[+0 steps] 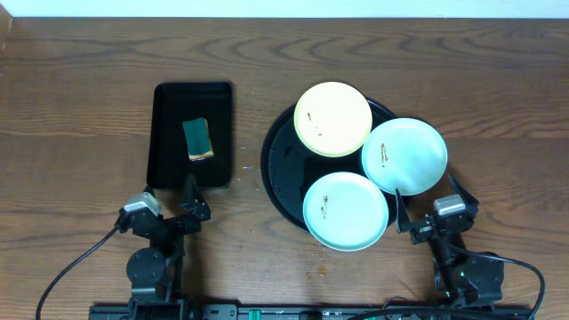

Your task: Clean dirty plates on tray and stack at the side

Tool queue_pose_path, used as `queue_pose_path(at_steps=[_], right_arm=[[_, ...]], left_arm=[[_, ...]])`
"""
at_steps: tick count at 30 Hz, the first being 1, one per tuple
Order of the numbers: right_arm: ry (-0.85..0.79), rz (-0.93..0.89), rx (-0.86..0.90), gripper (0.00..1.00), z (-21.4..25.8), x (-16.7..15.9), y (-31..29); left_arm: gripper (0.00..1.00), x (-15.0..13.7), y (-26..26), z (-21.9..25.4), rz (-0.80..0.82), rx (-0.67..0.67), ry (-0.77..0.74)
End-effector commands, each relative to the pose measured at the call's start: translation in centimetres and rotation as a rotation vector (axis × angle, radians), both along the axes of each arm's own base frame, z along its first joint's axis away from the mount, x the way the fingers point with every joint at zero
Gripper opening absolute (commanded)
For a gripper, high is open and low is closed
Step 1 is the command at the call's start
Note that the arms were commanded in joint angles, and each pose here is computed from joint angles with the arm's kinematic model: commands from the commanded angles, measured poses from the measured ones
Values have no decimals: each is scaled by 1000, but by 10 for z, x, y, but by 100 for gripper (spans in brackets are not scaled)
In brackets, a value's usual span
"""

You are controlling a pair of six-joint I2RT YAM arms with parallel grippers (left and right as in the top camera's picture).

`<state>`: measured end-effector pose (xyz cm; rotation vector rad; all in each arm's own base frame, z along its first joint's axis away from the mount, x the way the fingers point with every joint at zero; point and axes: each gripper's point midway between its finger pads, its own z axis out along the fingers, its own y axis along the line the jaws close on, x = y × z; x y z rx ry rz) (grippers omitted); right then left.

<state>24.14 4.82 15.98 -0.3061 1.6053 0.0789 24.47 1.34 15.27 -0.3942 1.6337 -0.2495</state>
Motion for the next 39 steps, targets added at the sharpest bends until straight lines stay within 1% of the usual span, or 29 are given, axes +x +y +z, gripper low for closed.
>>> queue_pose_path(at_steps=[1, 9, 12, 16, 18, 22, 26, 30, 33, 36, 39], right_arm=[[3, -16, 10, 99, -1, 0, -3], [-32, -15, 13, 99, 8, 1, -3], [-19, -17, 11, 99, 5, 1, -4], [-42, -55, -6, 99, 9, 2, -10], [-22, -58, -11, 99, 5, 2, -11], [50, -162, 10, 99, -6, 3, -28], [181, -164, 143, 99, 9, -5, -26], [316, -148, 125, 99, 38, -16, -22], [459, -120, 103, 99, 59, -21, -16], [613, -34, 125, 99, 81, -19, 2], [792, 87, 168, 99, 105, -10, 27]], left_arm=[[96, -2, 3, -17, 17, -1, 54], [96, -2, 3, -17, 17, -1, 54], [96, -2, 3, -17, 17, -1, 54], [96, -2, 3, -17, 17, -1, 54], [96, -2, 3, -17, 17, -1, 54], [96, -2, 3, -17, 17, -1, 54], [96, -2, 3, -17, 17, -1, 54], [96, -2, 3, -17, 17, -1, 54], [96, -2, 3, -17, 17, -1, 54], [96, -2, 3, -17, 17, -1, 54], [96, -2, 3, -17, 17, -1, 54]])
